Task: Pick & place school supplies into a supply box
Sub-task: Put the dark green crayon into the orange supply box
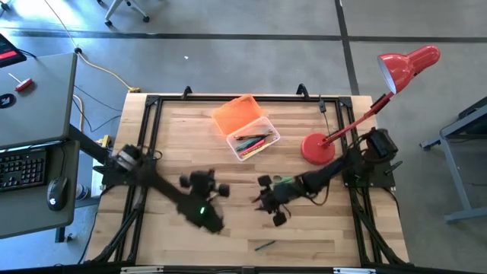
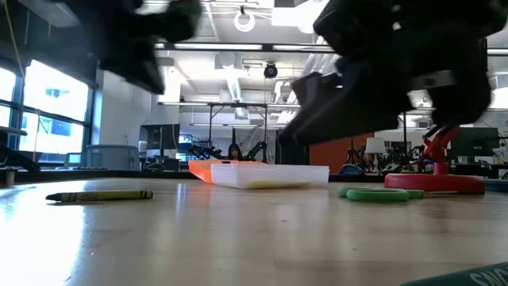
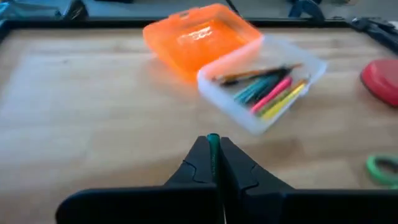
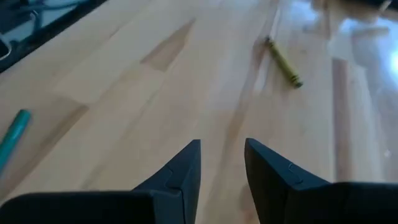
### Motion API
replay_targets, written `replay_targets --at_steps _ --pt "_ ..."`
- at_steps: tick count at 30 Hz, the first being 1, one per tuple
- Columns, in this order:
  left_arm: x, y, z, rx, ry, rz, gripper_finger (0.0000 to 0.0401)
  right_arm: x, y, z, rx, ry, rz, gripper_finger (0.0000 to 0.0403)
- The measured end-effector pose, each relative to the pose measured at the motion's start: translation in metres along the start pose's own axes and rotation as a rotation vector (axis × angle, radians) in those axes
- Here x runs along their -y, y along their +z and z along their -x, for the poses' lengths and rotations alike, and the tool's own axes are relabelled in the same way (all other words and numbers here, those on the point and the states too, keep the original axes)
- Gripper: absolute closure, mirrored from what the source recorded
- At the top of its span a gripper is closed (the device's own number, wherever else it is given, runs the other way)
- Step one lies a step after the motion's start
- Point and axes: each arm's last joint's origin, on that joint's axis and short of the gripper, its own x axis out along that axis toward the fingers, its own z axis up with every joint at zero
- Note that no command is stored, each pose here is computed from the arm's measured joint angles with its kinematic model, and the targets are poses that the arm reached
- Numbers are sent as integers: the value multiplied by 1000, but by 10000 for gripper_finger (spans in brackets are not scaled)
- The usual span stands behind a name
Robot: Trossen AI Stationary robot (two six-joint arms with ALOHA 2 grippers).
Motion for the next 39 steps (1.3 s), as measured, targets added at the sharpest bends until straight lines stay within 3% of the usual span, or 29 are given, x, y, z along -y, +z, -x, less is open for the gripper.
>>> replay_targets --at_steps 7,13,16,21,28,36,39 --pt "40 48 -76 -38 21 -106 342 -49 0 7 -23 -95 10 299" --pt "86 86 -155 -153 -211 -206 351 -72 -2 13 -26 -151 45 299" --pt "89 99 -189 -188 -267 -215 361 -79 -4 15 -43 -140 45 299" --pt "77 94 -233 -309 -225 -224 350 -90 -12 19 -100 -121 44 299" --pt "71 71 -264 -413 -213 -251 315 -93 -18 21 -104 -100 63 299" --pt "71 77 -268 -423 -209 -248 285 -98 -18 14 -52 32 12 299" --pt "81 88 -264 -435 -261 -284 279 -101 -20 9 -28 73 -4 299"
